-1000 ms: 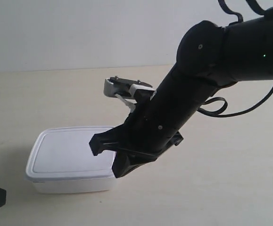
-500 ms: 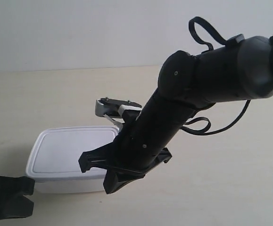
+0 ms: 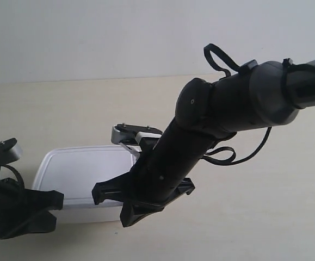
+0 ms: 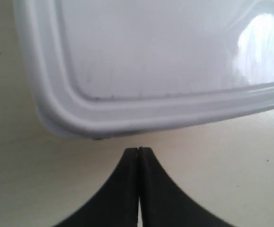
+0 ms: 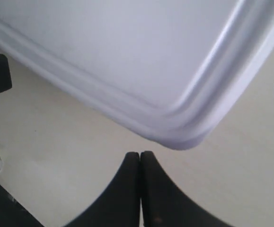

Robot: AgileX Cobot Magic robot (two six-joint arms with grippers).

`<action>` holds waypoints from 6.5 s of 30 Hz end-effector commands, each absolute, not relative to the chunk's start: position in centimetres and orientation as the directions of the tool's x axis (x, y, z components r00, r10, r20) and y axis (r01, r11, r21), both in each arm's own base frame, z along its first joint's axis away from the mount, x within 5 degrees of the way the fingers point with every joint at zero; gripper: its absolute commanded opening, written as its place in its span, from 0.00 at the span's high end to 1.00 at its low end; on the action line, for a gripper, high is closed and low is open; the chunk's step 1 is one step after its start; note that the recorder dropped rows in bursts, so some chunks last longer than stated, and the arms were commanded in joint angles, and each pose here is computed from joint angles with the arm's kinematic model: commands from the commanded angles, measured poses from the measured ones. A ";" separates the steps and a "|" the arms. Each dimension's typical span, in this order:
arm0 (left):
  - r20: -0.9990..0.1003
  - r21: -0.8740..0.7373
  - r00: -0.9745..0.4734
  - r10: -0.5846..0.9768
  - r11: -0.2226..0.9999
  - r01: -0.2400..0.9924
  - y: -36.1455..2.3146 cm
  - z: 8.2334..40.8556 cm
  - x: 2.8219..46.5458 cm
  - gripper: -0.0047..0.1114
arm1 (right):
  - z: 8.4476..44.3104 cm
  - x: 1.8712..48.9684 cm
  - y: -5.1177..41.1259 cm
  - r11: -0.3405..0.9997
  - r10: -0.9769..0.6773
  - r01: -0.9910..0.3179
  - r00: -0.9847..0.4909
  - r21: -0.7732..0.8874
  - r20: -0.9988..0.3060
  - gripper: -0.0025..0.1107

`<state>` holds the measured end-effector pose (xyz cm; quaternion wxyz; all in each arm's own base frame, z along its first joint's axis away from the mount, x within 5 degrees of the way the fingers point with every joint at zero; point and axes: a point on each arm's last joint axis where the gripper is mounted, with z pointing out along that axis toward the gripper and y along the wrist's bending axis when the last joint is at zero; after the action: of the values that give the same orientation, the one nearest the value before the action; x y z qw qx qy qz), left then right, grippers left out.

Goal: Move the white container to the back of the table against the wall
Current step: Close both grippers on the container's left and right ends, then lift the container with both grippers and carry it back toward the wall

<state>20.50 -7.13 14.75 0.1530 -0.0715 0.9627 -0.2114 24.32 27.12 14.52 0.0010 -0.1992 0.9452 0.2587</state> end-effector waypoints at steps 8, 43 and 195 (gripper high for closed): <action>-0.319 -0.371 -0.936 -0.146 0.928 -0.018 -7.0 14.0 21.3 0.96 | 14.2 24.7 27.2 0.792 -0.354 -0.379 -0.924 0.478 -0.146 0.98; -0.415 -0.336 -0.889 -0.194 0.941 -0.048 -6.8 14.4 24.2 0.96 | 12.9 26.8 27.5 0.828 -0.264 -0.372 -0.919 0.419 -0.294 0.98; -0.746 -0.102 -0.662 -0.071 0.995 0.007 -8.8 10.5 45.0 0.96 | 10.1 46.5 28.2 0.872 0.004 -0.336 -0.722 0.355 -0.692 0.98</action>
<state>44.36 -8.77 10.66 0.4004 -0.0219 0.9143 -0.0563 45.94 28.42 10.28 0.3501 -0.0907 0.9006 0.2412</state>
